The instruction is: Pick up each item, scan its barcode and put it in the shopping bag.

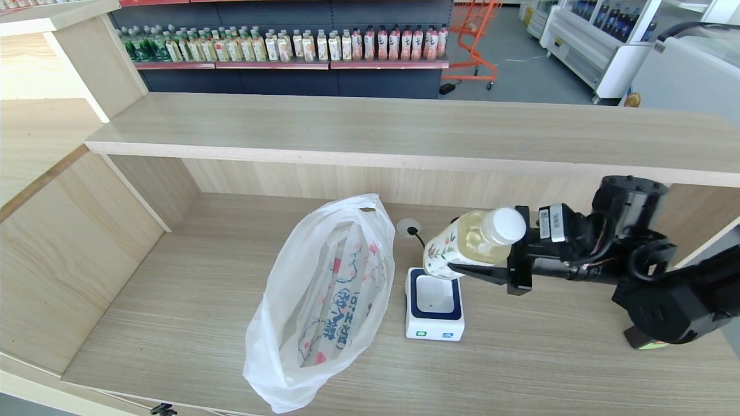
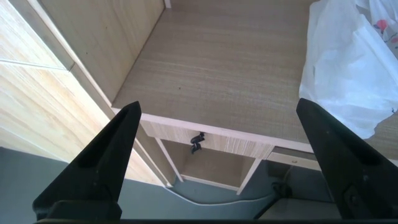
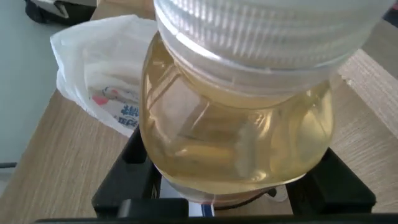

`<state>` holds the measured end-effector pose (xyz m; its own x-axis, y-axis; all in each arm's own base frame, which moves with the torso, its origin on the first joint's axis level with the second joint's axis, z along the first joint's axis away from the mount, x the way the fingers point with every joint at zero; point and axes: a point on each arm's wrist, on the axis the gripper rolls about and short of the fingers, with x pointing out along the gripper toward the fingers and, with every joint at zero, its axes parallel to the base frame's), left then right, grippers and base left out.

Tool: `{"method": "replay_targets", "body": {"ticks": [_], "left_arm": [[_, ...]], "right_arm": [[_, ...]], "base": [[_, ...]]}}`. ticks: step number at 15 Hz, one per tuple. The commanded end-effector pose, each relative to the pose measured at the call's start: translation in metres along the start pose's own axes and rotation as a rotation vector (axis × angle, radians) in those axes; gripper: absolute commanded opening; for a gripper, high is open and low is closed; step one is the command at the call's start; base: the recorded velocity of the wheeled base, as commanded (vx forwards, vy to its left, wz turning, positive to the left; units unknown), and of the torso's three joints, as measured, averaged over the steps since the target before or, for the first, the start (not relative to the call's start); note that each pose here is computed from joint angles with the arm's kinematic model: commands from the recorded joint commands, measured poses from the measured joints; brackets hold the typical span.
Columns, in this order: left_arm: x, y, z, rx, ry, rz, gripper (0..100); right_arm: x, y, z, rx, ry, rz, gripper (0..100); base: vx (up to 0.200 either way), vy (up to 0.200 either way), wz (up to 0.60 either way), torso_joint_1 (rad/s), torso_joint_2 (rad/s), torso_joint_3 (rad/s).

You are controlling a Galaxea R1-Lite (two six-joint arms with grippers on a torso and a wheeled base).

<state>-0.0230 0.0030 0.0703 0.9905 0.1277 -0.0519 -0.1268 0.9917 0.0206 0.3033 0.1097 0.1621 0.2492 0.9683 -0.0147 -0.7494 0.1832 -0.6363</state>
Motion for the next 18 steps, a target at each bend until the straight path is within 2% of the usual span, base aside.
{"method": "replay_targets", "body": {"ticks": [1, 3, 6, 8, 14, 18], "left_arm": [[0.0, 0.0, 0.0, 0.0, 0.0, 0.001, 100], [0.0, 0.0, 0.0, 0.0, 0.0, 0.001, 100], [0.0, 0.0, 0.0, 0.0, 0.0, 0.001, 100], [0.0, 0.0, 0.0, 0.0, 0.0, 0.001, 100], [0.0, 0.0, 0.0, 0.0, 0.0, 0.001, 100], [0.0, 0.0, 0.0, -0.002, 0.0, 0.001, 100]], "right_arm": [[-0.028, -0.003, 0.075, 0.076, -0.082, -0.06, 0], [-0.046, 0.016, 0.094, 0.289, -0.065, -0.122, 0], [-0.055, 0.027, 0.099, 0.446, -0.043, -0.199, 0], [-0.059, 0.027, 0.104, 0.5, -0.045, -0.239, 0], [-0.083, 0.038, 0.111, 0.541, -0.029, -0.311, 0], [-0.087, 0.047, 0.111, 0.549, -0.021, -0.311, 0]], "base": [[0.0, 0.0, 0.0, 0.0, 0.0, 0.0], [0.0, 0.0, 0.0, 0.0, 0.0, 0.0], [0.0, 0.0, 0.0, 0.0, 0.0, 0.0], [0.0, 0.0, 0.0, 0.0, 0.0, 0.0], [0.0, 0.0, 0.0, 0.0, 0.0, 0.0], [0.0, 0.0, 0.0, 0.0, 0.0, 0.0]]}}
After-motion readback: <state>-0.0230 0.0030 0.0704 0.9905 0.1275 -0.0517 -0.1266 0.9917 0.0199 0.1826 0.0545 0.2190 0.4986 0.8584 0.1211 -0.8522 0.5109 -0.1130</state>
